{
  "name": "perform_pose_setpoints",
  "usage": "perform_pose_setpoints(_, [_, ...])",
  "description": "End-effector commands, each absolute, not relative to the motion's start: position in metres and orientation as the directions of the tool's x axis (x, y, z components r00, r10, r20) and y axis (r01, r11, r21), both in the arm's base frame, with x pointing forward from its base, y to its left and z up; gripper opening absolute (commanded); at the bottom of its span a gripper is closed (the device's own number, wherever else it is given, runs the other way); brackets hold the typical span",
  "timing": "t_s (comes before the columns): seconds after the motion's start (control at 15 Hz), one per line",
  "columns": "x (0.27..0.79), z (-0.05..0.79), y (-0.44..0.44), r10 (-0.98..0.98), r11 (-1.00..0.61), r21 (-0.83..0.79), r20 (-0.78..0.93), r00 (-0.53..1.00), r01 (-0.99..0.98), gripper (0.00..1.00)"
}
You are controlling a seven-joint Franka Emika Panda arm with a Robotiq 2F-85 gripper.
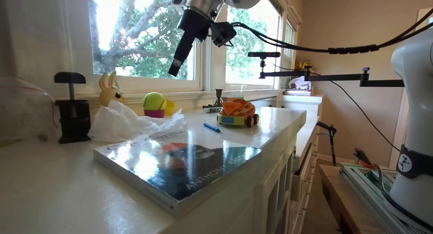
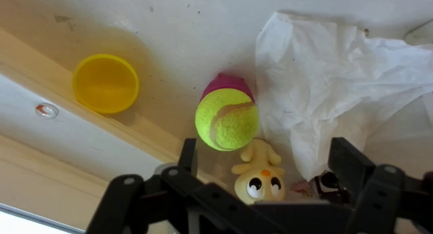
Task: Drop the plush toy on the counter
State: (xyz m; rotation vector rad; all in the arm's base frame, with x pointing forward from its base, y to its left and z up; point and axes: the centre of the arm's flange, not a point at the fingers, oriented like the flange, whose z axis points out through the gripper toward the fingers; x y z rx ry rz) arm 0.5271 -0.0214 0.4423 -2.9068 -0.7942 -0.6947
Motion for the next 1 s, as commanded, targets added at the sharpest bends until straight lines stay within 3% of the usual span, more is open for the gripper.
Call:
perform_pose_setpoints(0.0, [0.544,0.423,-0.033,0.535,-0.825,0.135,0.495,0.685,0.548,1.0])
perform_pose_setpoints(0.93, [0.578,0.393,-0.012,0.498,-0.787,0.038,0.628,0.598,0.616,1.0])
